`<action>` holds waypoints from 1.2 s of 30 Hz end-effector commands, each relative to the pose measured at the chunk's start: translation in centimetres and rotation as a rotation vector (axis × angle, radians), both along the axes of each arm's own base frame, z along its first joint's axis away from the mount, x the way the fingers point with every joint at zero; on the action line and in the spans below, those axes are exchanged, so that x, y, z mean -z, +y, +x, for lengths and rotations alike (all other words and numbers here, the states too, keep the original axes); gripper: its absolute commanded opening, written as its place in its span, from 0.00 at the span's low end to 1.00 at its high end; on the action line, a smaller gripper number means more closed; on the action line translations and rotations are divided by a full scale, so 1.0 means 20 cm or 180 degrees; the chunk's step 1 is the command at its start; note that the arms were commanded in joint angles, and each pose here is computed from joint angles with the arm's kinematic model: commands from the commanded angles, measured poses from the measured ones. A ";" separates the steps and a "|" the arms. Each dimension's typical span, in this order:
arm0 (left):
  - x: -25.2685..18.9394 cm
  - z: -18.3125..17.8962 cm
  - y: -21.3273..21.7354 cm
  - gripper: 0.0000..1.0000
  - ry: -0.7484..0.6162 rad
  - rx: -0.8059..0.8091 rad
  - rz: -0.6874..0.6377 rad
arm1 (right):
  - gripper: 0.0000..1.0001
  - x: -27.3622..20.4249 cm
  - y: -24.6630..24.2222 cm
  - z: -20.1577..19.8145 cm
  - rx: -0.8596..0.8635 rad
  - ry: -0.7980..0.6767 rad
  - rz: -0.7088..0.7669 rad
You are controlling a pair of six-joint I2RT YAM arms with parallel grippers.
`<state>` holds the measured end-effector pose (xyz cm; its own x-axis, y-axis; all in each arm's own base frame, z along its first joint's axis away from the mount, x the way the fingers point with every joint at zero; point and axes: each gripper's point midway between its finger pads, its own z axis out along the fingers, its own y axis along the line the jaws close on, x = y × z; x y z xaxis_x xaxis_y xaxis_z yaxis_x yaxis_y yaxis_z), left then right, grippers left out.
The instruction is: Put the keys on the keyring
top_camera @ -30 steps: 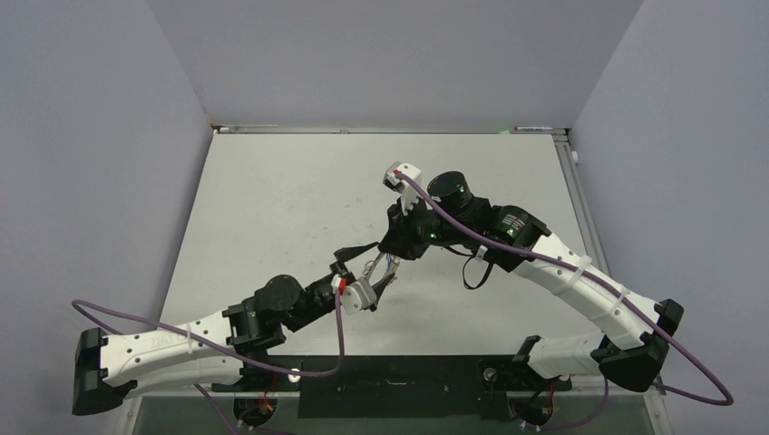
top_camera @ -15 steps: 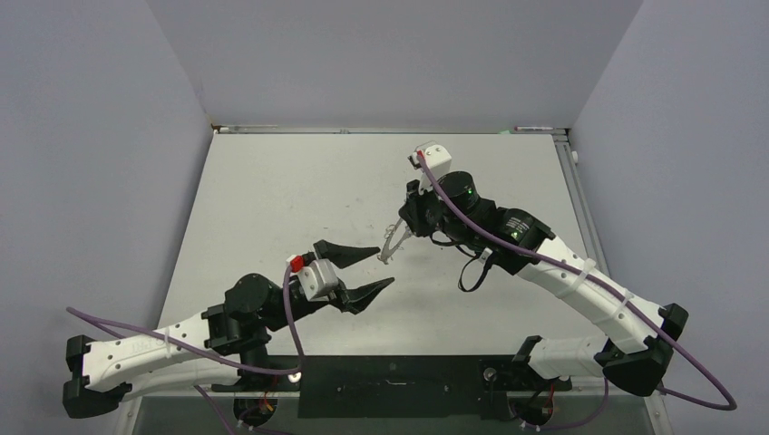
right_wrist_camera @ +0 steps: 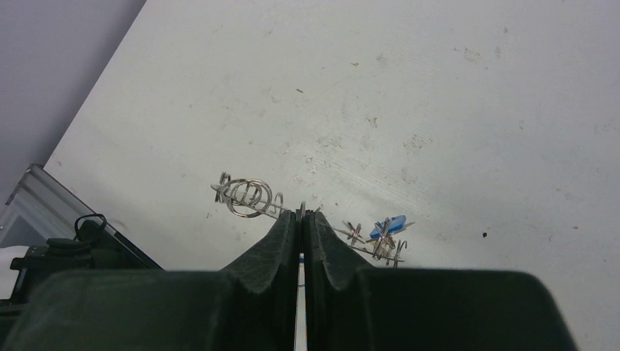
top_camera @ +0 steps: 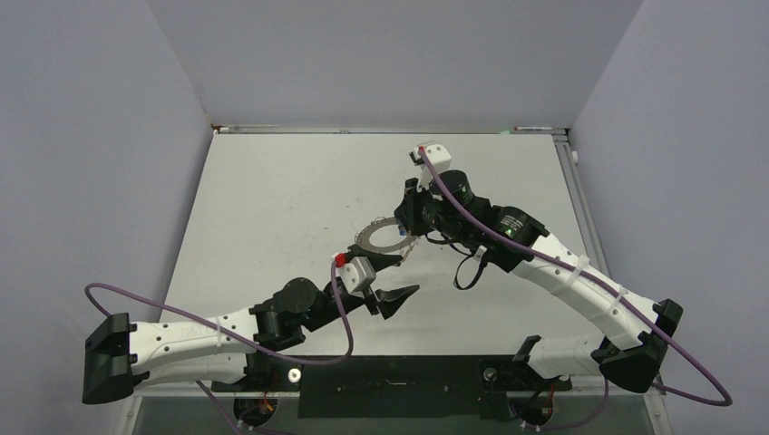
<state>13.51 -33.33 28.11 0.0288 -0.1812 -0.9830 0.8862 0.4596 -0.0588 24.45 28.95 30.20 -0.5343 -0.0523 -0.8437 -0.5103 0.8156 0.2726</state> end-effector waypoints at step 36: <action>-0.22 0.29 0.19 0.24 -0.0420 -0.0652 -0.0570 | 0.05 -0.27 0.16 -0.15 -0.0497 -0.0117 0.0772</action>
